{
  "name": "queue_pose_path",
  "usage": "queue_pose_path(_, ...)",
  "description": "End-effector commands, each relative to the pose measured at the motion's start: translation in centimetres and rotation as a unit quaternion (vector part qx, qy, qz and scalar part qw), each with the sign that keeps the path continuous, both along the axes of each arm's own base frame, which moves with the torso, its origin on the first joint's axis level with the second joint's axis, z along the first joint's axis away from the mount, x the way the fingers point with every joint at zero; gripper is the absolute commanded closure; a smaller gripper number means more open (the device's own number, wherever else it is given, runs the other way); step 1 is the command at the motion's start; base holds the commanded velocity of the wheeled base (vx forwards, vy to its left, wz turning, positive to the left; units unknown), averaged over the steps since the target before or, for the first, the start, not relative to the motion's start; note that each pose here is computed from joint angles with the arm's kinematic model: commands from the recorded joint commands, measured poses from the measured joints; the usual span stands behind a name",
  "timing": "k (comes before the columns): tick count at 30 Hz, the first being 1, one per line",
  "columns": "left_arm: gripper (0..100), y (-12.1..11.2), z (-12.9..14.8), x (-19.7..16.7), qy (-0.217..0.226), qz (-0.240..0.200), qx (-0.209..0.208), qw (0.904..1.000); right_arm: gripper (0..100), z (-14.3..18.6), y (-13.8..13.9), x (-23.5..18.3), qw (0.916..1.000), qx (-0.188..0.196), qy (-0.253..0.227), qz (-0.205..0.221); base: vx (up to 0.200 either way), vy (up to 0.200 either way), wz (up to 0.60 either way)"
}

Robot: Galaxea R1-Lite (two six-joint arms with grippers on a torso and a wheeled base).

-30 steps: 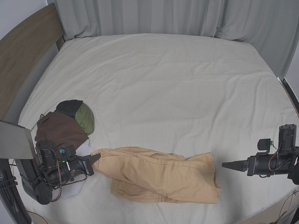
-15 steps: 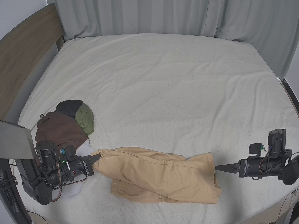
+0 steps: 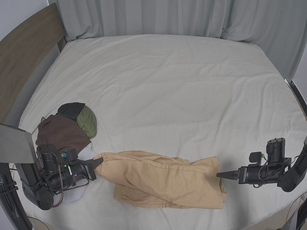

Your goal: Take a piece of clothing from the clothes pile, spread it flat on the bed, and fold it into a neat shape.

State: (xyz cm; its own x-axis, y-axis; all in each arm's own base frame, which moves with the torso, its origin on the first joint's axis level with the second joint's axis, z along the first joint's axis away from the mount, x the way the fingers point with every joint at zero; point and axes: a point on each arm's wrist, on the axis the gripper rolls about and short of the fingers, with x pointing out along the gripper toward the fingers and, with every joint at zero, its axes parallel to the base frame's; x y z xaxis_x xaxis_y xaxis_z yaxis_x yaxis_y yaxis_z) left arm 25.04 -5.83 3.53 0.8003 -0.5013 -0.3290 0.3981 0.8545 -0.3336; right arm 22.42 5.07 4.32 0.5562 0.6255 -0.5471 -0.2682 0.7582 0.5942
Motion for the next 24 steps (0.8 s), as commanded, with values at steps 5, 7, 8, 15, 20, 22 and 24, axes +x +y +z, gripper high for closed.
queue_pose_path(5,100,0.0,0.1,0.0,-0.003,0.000,-0.001,1.0000,0,-2.2,0.2,0.8,0.9997,-0.003,0.025,-0.002,0.000,0.000,0.00)
queue_pose_path(7,100,0.0,0.1,0.0,-0.003,-0.001,-0.001,1.0000,0,-2.5,0.2,0.9,0.9996,-0.002,0.026,-0.003,0.000,0.000,0.00)
queue_pose_path(8,100,0.0,0.2,0.0,-0.005,0.000,-0.001,1.0000,0,-2.8,0.2,1.1,0.9995,0.001,0.030,-0.007,0.000,0.000,0.00)
queue_pose_path(15,100,0.0,0.2,0.0,-0.006,-0.001,-0.001,1.0000,0,-4.5,0.3,1.7,0.9991,0.006,0.040,-0.015,0.000,0.000,0.00)
queue_pose_path(20,100,0.0,0.2,0.0,-0.006,-0.001,-0.001,1.0000,0,-5.5,0.4,1.9,0.9993,0.008,0.033,-0.016,0.000,0.000,0.00)
queue_pose_path(22,100,0.0,0.3,0.0,-0.007,0.000,-0.001,1.0000,0,-6.0,0.4,2.3,0.9993,0.015,0.025,-0.023,0.000,0.000,0.00)
queue_pose_path(24,100,0.0,0.3,0.0,-0.007,0.000,-0.001,1.0000,0,-6.1,0.5,2.5,0.9988,0.029,0.021,-0.032,0.000,0.000,0.00)
